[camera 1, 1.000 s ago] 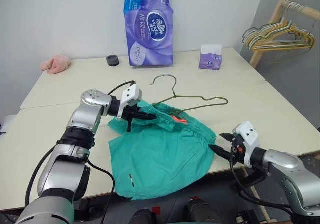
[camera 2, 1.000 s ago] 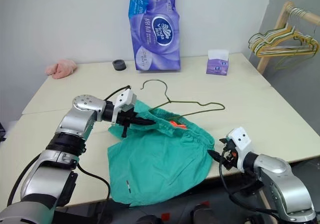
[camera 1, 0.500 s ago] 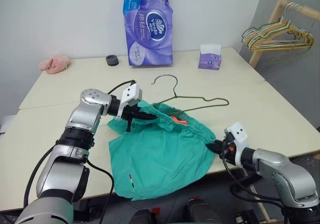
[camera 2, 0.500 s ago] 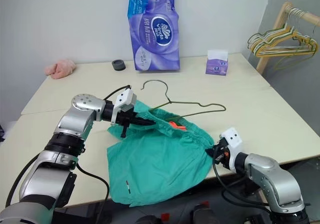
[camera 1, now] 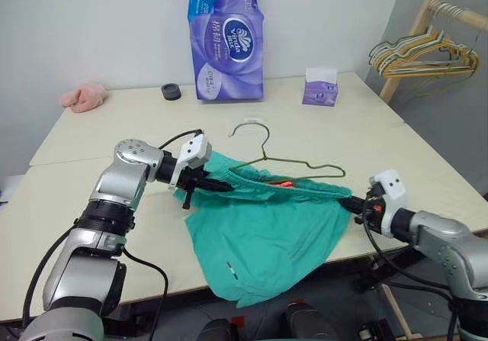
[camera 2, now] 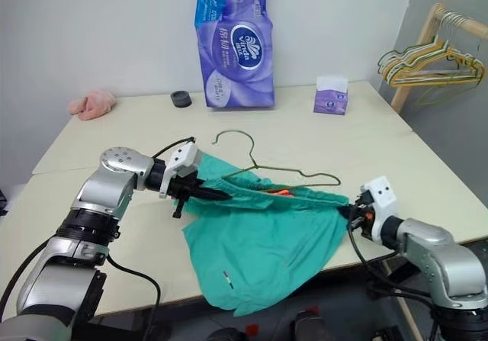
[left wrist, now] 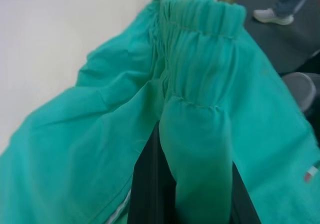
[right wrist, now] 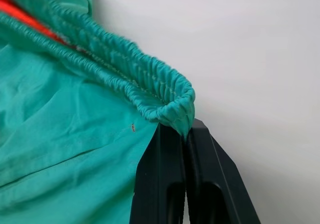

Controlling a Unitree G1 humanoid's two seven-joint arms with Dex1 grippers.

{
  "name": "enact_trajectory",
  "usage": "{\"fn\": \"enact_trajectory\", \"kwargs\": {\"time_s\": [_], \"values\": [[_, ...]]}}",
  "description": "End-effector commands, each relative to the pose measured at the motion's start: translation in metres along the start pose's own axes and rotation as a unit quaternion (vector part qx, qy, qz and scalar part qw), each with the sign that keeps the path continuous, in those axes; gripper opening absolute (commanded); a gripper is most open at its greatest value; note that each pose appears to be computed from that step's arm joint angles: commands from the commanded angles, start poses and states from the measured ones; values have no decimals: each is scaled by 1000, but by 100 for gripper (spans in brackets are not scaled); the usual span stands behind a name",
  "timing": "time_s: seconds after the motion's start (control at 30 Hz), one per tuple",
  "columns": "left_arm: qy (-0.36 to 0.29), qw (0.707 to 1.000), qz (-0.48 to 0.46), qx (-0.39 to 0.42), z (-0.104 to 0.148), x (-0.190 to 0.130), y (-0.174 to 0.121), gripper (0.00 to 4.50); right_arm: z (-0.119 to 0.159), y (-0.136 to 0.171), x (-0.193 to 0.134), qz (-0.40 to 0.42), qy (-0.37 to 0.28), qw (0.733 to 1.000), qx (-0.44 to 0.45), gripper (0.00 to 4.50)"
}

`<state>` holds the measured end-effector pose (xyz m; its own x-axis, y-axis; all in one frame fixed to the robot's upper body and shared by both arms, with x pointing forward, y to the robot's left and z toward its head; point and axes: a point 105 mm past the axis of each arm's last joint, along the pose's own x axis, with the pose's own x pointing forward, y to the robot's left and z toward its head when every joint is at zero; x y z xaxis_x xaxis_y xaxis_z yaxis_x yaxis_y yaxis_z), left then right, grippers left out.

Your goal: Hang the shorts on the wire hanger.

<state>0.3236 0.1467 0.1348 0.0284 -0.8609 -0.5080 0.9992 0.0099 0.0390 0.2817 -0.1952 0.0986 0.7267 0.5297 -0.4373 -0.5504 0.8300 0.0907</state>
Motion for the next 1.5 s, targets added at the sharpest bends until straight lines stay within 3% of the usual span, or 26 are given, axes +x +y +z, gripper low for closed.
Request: {"fn": "enact_trajectory", "kwargs": {"time_s": [0.03, 0.3, 0.77, 1.17, 1.5], "values": [[17, 1000, 1, 9, 2, -13, -2, 0, 6, -12, -15, -19, -5, 1000, -4, 4], [32, 999, 9, 18, -3, -11, 4, 0, 4, 1, -18, 9, 2, 1000, -4, 4], [79, 996, 27, 27, -22, -11, 12, 0, 30, 9, -39, 27, 19, 996, -80, 4], [89, 992, 55, 70, -17, 16, 22, 0, 75, 49, -15, 104, 53, 957, -267, 4], [95, 991, 41, 82, -22, 30, 15, 0, 88, 52, -2, 115, 61, 926, -353, 4]]}}
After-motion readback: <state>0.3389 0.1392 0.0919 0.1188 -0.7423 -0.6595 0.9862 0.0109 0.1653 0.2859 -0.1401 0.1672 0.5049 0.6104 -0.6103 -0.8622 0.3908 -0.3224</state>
